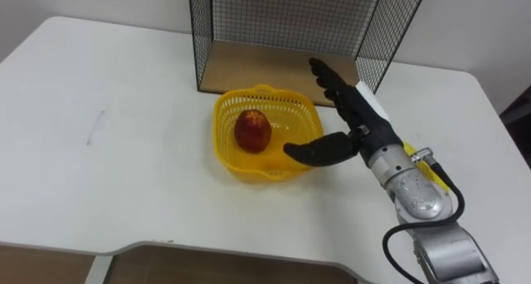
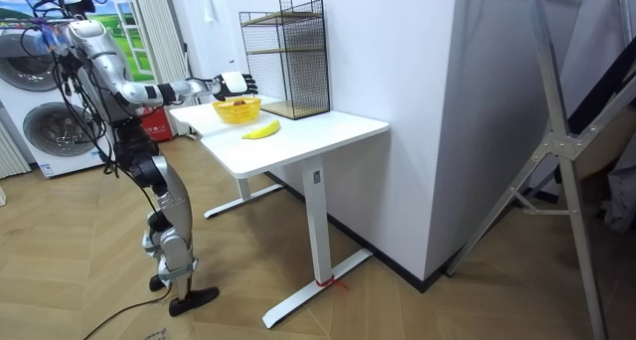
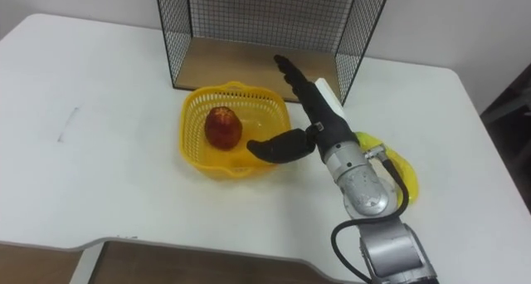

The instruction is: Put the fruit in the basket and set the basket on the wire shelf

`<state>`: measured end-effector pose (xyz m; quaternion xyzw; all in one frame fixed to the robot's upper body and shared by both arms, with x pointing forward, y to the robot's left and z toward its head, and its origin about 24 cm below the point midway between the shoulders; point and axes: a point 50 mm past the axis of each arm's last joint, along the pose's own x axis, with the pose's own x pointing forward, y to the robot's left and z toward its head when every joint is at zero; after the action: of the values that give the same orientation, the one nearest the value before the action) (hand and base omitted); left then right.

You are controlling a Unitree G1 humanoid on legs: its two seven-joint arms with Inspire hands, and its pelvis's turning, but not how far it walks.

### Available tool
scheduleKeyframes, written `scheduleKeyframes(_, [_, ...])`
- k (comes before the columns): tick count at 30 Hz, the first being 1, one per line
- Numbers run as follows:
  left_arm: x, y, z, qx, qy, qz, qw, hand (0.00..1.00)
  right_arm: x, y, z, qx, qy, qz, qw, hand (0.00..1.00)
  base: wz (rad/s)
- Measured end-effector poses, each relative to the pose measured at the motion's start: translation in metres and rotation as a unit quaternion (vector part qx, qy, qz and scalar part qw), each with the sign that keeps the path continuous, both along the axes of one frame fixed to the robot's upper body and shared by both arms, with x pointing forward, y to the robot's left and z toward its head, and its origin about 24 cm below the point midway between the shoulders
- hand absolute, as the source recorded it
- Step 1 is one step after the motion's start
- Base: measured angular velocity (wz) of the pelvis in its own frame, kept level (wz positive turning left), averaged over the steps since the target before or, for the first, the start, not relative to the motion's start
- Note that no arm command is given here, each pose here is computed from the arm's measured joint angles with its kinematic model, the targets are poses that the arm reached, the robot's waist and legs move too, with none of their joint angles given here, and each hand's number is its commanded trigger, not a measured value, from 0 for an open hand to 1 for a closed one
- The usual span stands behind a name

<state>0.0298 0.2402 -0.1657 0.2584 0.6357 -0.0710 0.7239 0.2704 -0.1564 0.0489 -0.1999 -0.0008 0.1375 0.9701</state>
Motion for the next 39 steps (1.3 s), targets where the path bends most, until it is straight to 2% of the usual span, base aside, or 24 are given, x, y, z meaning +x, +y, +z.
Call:
scheduleKeyframes(10, [-0.001, 0.0, 0.0, 0.0, 0.0, 0.0, 1.0, 0.0, 0.001, -0.005, 0.002, 0.021, 0.001, -0.008, 1.0, 0.0, 0.0])
scheduleKeyframes(17, [-0.004, 0.007, 0.001, 0.006, -0.003, 0.029, 1.0, 0.0, 0.007, -0.049, 0.02, 0.075, -0.037, -0.113, 0.99, 0.0, 0.0])
scheduleKeyframes(20, [-0.01, 0.009, 0.002, 0.008, 0.001, 0.039, 0.999, 0.0, 0.006, -0.067, 0.027, 0.076, -0.058, -0.157, 0.983, 0.0, -0.01])
scheduleKeyframes(31, [-0.013, 0.009, 0.002, 0.009, 0.002, 0.042, 0.999, 0.0, 0.002, -0.093, 0.033, 0.07, -0.082, -0.235, 0.966, 0.0, -0.04])
scheduleKeyframes(39, [-0.02, 0.013, 0.004, 0.016, -0.002, 0.052, 0.999, 0.0, -0.002, -0.115, 0.01, 0.052, -0.037, -0.292, 0.954, 0.0, 0.0])
